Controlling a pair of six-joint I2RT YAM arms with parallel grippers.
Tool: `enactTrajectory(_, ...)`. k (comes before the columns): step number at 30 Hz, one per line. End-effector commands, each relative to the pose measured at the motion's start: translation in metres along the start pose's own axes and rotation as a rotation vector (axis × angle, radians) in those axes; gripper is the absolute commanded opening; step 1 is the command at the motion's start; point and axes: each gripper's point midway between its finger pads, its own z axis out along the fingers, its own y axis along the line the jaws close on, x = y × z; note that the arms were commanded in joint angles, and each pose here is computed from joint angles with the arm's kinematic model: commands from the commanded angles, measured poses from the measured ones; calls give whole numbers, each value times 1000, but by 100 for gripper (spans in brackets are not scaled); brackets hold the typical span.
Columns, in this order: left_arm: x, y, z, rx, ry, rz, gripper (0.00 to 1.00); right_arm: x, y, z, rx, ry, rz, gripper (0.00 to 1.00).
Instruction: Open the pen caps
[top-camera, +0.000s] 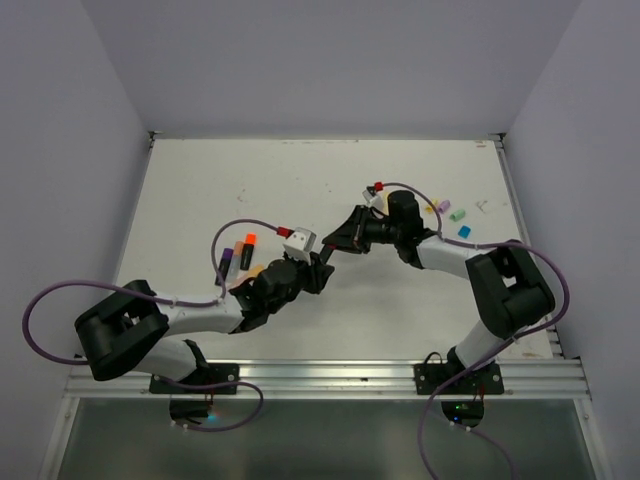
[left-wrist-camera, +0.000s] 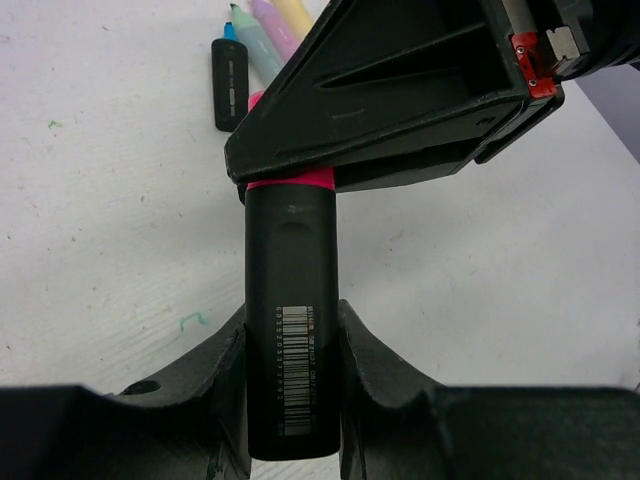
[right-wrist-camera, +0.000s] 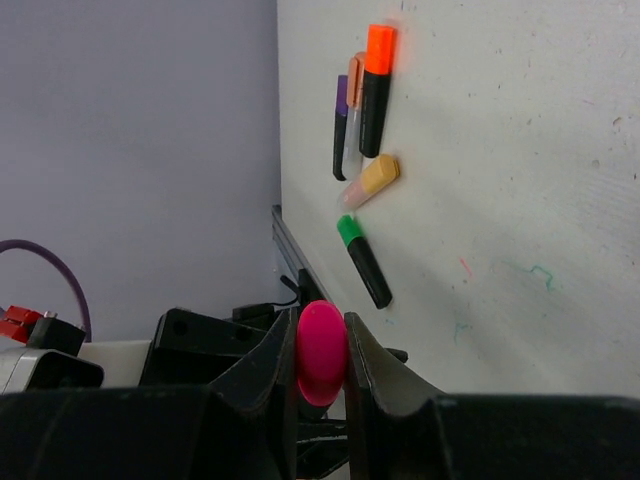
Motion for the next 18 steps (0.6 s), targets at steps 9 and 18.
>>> enactTrajectory(9,13,-2,-16,32,22,-16,0,-181,2,-57,206,-567,-253,0)
enactTrajectory(18,9,-19,-20,117,15,-65,0,-181,39,-59,4,-625,-420,0)
